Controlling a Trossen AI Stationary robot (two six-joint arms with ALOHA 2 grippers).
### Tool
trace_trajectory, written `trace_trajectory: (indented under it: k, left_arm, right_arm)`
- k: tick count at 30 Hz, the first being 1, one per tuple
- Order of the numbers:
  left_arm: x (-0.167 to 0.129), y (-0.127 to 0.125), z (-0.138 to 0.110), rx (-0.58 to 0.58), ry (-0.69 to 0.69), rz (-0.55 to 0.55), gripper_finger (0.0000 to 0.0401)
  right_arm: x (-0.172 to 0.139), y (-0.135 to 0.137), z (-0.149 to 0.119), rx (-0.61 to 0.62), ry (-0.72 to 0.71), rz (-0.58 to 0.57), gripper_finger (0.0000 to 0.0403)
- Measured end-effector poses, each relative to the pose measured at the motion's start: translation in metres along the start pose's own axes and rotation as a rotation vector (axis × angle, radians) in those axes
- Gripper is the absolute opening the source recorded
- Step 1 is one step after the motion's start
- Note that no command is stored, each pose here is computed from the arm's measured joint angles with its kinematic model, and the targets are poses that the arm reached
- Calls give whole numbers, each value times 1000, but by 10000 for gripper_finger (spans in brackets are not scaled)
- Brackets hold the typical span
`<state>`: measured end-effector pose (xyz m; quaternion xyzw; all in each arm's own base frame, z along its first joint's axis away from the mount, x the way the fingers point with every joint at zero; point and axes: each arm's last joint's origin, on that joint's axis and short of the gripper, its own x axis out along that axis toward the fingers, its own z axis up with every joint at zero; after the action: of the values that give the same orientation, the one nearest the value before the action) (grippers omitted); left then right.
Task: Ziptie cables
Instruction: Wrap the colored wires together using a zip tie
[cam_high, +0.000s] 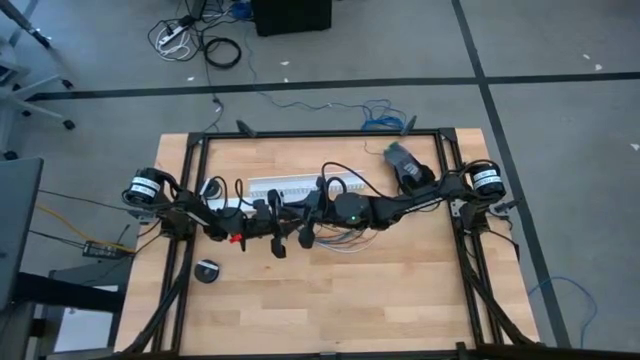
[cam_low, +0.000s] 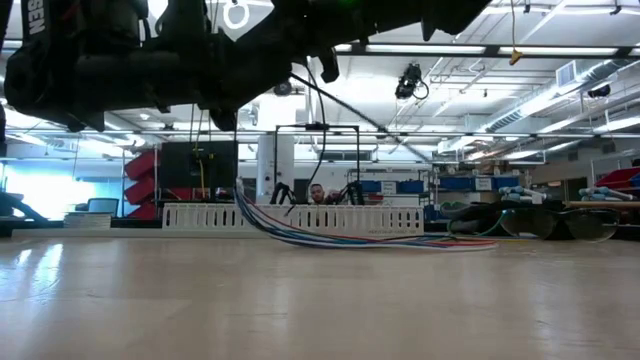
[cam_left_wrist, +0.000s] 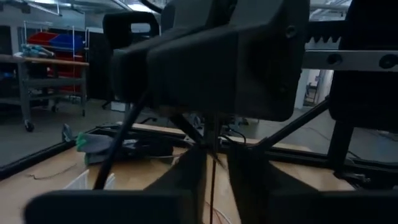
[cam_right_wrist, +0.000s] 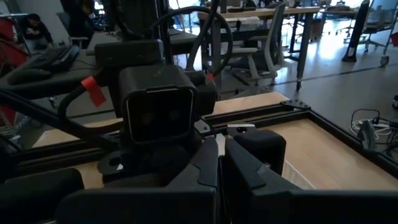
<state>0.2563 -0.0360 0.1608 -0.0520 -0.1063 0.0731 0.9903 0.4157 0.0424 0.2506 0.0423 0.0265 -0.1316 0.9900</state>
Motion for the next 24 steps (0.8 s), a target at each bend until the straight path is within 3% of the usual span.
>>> trace_trajectory:
  k: [3, 9, 14, 19, 24]
  left_arm:
    - [0, 0, 0, 17, 1, 0, 6]
    - [0, 0, 0, 24, 2, 0, 1]
    - [0, 0, 0, 24, 2, 2, 1]
    - [0, 0, -1, 26, 6, 5, 0]
    - [0, 0, -3, 32, 26, 4, 0]
  right_arm:
    - [0, 1, -1, 1, 8, 40, 0]
    - [0, 2, 0, 0, 13, 91, 29]
    - [0, 2, -1, -1, 16, 98, 82]
    - [-3, 0, -1, 95, 110, 183, 143]
    - [-12, -4, 9, 31, 146, 115, 200]
